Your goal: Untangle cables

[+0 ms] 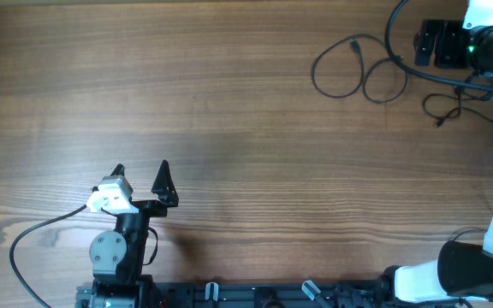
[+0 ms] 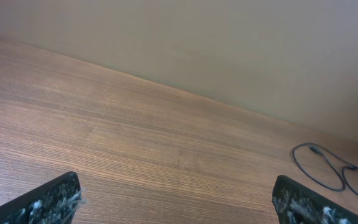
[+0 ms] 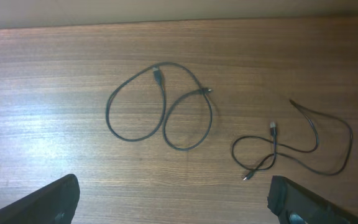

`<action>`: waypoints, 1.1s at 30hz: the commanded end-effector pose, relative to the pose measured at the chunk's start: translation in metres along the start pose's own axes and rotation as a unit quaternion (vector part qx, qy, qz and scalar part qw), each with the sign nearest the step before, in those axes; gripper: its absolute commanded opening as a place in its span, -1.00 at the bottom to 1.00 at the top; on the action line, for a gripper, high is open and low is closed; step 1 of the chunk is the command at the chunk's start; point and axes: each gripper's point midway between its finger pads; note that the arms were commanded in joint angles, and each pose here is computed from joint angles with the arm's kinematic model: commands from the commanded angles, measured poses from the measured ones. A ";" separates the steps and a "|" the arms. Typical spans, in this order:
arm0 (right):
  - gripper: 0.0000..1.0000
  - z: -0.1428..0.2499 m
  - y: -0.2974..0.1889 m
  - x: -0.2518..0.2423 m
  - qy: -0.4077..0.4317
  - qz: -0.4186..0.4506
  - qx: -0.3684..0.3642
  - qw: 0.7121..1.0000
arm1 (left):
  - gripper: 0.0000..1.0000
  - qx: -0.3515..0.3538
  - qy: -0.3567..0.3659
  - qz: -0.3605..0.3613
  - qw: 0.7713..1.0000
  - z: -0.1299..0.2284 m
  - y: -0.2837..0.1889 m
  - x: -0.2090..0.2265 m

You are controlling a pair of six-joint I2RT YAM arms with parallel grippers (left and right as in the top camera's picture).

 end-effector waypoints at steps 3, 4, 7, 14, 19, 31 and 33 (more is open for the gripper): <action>0.99 -0.019 -0.002 0.007 -0.015 -0.025 -0.045 0.999 | 1.00 -0.005 -0.007 -0.006 1.000 -0.001 0.000 0.003; 0.99 -0.030 -0.004 0.012 -0.019 -0.039 -0.071 0.997 | 1.00 -0.005 -0.007 -0.006 1.000 -0.001 0.000 0.003; 0.99 -0.049 -0.008 0.032 -0.041 -0.068 -0.142 0.987 | 1.00 -0.005 -0.007 -0.006 1.000 -0.001 0.000 0.003; 0.99 -0.006 -0.021 0.060 -0.059 -0.043 -0.253 0.965 | 1.00 -0.005 -0.007 -0.006 1.000 -0.001 0.000 0.003; 0.99 0.033 -0.039 0.076 -0.078 -0.012 -0.354 0.932 | 1.00 -0.005 -0.007 -0.006 1.000 -0.001 0.000 0.003; 0.99 0.114 -0.053 0.103 -0.099 0.041 -0.506 0.856 | 1.00 -0.005 -0.007 -0.006 1.000 -0.001 0.000 0.003; 0.99 0.125 -0.050 0.106 -0.100 0.044 -0.513 0.851 | 1.00 -0.005 -0.007 -0.006 1.000 -0.001 0.000 0.003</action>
Point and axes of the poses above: each gripper's point midway between its finger pads, its own y axis out along the fingers, its own x axis along the line the jaws close on, z = x × y, and after that the axes turned 14 degrees about -y, right-handed
